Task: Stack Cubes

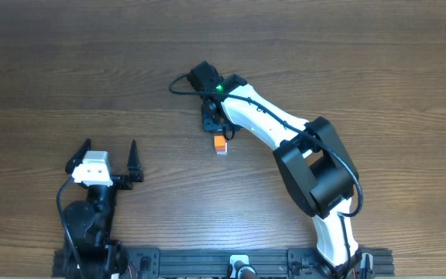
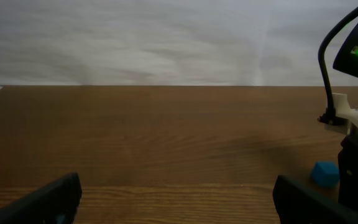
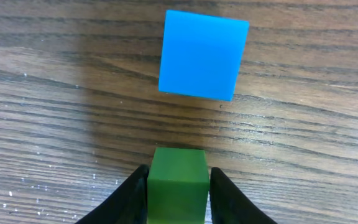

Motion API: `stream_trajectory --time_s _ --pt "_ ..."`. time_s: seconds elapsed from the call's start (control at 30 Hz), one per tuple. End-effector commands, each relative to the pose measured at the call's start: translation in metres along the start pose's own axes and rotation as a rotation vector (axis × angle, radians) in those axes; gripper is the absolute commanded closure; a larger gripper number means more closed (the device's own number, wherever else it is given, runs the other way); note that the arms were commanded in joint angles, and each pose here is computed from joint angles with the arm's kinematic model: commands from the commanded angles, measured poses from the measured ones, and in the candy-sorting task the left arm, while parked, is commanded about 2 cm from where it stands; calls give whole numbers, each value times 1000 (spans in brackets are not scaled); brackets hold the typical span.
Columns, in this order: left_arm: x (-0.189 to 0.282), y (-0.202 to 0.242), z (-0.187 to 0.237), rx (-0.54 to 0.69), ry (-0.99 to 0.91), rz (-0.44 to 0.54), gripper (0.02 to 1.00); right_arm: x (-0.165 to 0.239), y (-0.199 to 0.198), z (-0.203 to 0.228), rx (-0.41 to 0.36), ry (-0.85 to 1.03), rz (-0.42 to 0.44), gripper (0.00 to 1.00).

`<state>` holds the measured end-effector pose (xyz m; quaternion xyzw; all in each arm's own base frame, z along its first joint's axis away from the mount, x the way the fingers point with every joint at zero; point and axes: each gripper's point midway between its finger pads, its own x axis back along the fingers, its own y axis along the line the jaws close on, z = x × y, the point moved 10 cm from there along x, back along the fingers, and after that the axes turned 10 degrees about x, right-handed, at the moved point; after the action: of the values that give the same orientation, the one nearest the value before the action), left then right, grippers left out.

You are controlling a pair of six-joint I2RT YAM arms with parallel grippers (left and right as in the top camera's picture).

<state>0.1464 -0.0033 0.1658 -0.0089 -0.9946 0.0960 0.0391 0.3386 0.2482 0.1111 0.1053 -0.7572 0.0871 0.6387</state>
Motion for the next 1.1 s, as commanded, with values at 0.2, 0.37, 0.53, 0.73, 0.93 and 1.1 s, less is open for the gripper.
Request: stream_trajectory --time_s 0.2,0.37,0.53,0.73,0.93,1.1 --pt "0 0 2 -14 1 8 18 -3 -1 -5 -2 0 -1 730" --pt "0 0 2 -14 1 8 18 -3 0 -5 -5 -4 -2 746" --pt "0 0 2 -14 1 8 18 -3 0 -6 -5 -7 -3 779" --pt "0 0 2 -14 1 8 20 -1 1 -8 -6 -12 -6 803" --pt "0 0 2 -14 1 8 18 8 2 -12 -5 -11 -5 812" --pt "0 0 2 -14 1 8 18 19 2 -15 -5 -1 4 825"
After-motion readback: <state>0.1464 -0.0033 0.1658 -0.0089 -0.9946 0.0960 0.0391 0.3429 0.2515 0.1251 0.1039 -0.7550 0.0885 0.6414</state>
